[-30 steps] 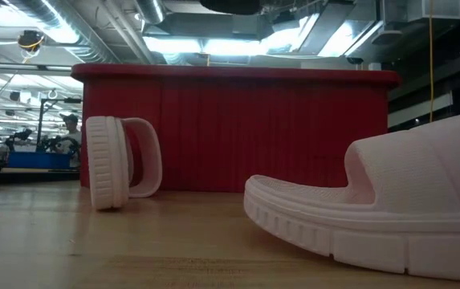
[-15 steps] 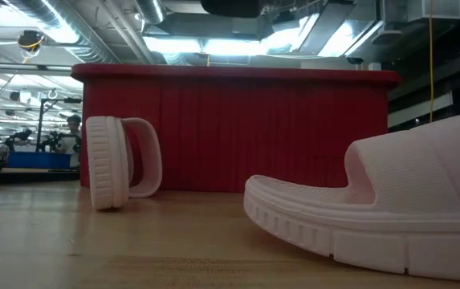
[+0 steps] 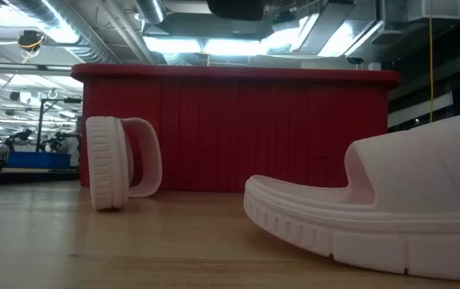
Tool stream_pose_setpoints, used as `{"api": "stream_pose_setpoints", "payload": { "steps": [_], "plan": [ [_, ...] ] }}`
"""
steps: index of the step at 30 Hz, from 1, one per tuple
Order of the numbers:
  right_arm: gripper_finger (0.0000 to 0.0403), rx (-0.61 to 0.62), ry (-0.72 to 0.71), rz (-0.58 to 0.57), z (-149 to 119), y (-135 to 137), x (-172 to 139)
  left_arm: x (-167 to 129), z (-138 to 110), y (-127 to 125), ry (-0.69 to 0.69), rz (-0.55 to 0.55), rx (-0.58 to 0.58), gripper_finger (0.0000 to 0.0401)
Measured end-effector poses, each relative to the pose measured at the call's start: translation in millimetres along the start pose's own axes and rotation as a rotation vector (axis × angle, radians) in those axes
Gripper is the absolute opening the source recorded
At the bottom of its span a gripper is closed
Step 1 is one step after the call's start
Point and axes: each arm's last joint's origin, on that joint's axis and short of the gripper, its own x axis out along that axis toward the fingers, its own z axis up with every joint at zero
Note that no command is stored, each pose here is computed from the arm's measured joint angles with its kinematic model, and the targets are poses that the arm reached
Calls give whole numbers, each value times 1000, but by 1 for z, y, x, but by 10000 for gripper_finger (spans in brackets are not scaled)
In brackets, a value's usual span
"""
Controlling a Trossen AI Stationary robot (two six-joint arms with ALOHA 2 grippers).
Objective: Pick and place slides into bin
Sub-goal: Put the black slide into the red bin
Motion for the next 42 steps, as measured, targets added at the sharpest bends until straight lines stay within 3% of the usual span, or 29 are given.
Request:
{"api": "stream_pose_setpoints", "payload": {
  "steps": [6,13,22,29,42],
  "plan": [
    [17,-50,11,56,-7,-15,28,-12,-8,12,13,-16,-15,88],
    [17,-37,84,33,-27,-49,73,-16,-13,18,30,-8,-11,87],
    [17,-34,90,138,-61,-106,127,-19,-15,27,47,145,27,88],
    [17,-10,140,191,-86,-137,146,-26,-18,38,36,178,-55,84],
    [17,7,221,236,-144,-128,173,-27,-23,40,41,179,-84,83]
  ]
}}
